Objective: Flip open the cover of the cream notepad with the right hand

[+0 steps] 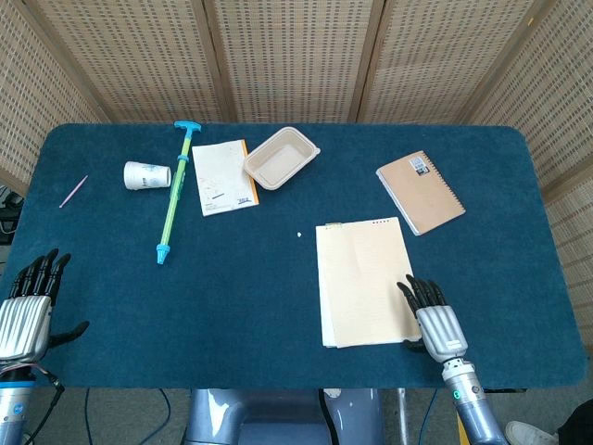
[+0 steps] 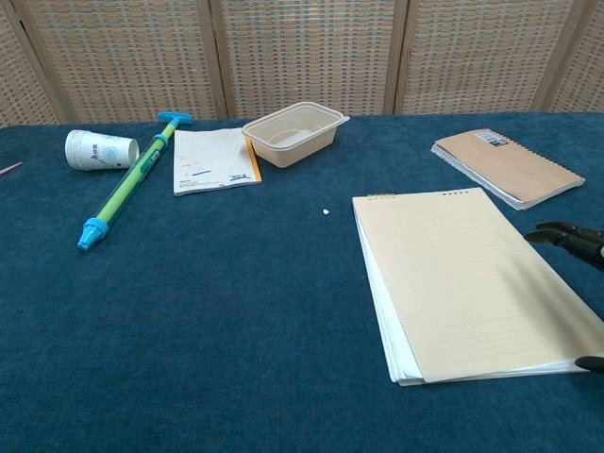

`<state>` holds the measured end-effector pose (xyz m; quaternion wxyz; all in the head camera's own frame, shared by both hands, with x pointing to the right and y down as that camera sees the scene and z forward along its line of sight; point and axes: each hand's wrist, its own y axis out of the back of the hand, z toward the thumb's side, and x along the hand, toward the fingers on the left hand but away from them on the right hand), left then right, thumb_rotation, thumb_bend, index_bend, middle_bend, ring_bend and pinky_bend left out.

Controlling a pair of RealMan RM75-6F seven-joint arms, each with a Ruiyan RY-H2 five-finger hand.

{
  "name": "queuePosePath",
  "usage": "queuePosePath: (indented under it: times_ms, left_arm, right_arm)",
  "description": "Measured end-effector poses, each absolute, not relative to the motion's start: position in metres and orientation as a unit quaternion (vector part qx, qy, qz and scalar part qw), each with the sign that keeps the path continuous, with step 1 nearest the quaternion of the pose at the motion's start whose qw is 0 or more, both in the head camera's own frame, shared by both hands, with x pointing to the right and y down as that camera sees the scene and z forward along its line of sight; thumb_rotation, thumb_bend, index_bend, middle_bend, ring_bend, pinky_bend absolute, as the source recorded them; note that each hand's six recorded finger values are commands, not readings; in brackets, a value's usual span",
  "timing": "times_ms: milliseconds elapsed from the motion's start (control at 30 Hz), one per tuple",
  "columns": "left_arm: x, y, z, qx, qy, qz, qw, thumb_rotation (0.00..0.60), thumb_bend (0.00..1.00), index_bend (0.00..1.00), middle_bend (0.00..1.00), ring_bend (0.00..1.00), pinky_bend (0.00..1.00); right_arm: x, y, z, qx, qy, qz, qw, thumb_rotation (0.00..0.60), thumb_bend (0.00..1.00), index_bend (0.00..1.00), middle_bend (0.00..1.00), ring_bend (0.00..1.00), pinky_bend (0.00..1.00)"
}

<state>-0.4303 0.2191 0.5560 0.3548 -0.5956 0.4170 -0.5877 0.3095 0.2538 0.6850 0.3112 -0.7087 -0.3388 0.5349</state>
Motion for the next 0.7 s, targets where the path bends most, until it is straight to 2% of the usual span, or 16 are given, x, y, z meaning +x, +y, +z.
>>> queuePosePath:
  times_ms: [700]
  left_arm:
    - [-0.429, 0.220, 0.557, -0.596, 0.414, -0.588, 0.358, 0.600, 0.12, 0.00, 0.00, 0.00, 0.08]
  right_arm:
    - [0.312, 0.256, 0.696, -0.709, -0.329, 0.545, 0.304, 0.600, 0.08, 0.00, 0.00, 0.00, 0.07]
